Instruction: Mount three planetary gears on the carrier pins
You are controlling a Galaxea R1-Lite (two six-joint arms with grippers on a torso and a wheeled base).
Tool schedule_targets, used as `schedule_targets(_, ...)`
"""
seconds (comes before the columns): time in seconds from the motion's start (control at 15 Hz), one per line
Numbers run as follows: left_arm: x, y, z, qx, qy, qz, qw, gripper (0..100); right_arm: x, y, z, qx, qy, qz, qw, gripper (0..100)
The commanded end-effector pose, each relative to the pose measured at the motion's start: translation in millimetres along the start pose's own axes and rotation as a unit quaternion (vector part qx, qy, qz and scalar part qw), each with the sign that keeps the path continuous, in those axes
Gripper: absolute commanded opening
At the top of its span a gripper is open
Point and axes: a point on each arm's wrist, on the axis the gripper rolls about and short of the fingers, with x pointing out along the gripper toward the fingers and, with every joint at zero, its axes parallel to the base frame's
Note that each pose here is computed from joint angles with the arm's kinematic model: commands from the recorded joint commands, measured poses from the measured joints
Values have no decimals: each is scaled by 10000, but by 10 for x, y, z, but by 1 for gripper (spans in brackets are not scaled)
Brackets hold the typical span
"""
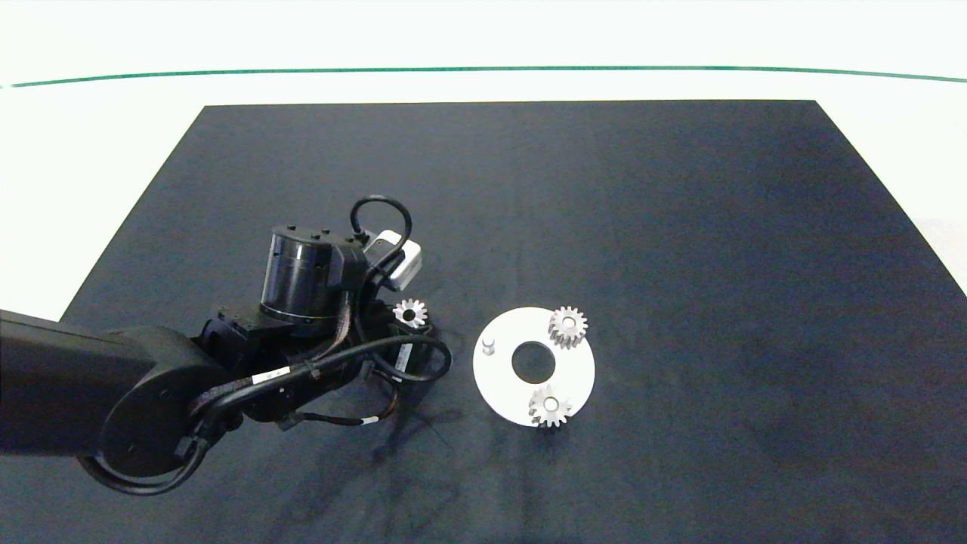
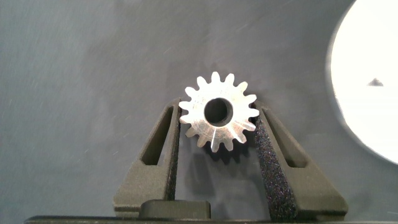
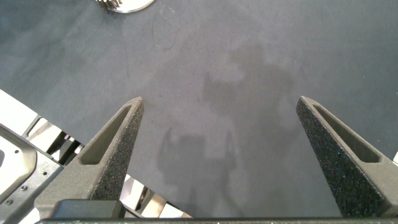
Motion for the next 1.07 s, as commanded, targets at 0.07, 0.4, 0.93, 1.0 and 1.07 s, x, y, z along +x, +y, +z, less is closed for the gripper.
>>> schedule_targets(0.07, -139, -63, 129, 40, -286, -105, 9995, 0, -32, -4, -2, -4, -64, -14, 10000, 100)
schedule_targets(0.4, -307, -262, 248, 139, -569, -440, 9973, 0, -110, -17, 5, -77, -243, -52, 9997, 100)
schedule_targets(0.93, -393, -581, 258, 381, -572, -888, 9937, 0, -138, -23, 10, -77, -294, -67, 9995, 100)
schedule_targets(1.0, -391, -606, 266, 395, -580, -907, 9934, 0, -138, -23, 10, -77, -294, -67, 9995, 100)
schedule_targets(1.07, -362, -647, 249, 431, -532, -948, 9931, 0, -134, -23, 11, -78, -287, -65, 9995, 100)
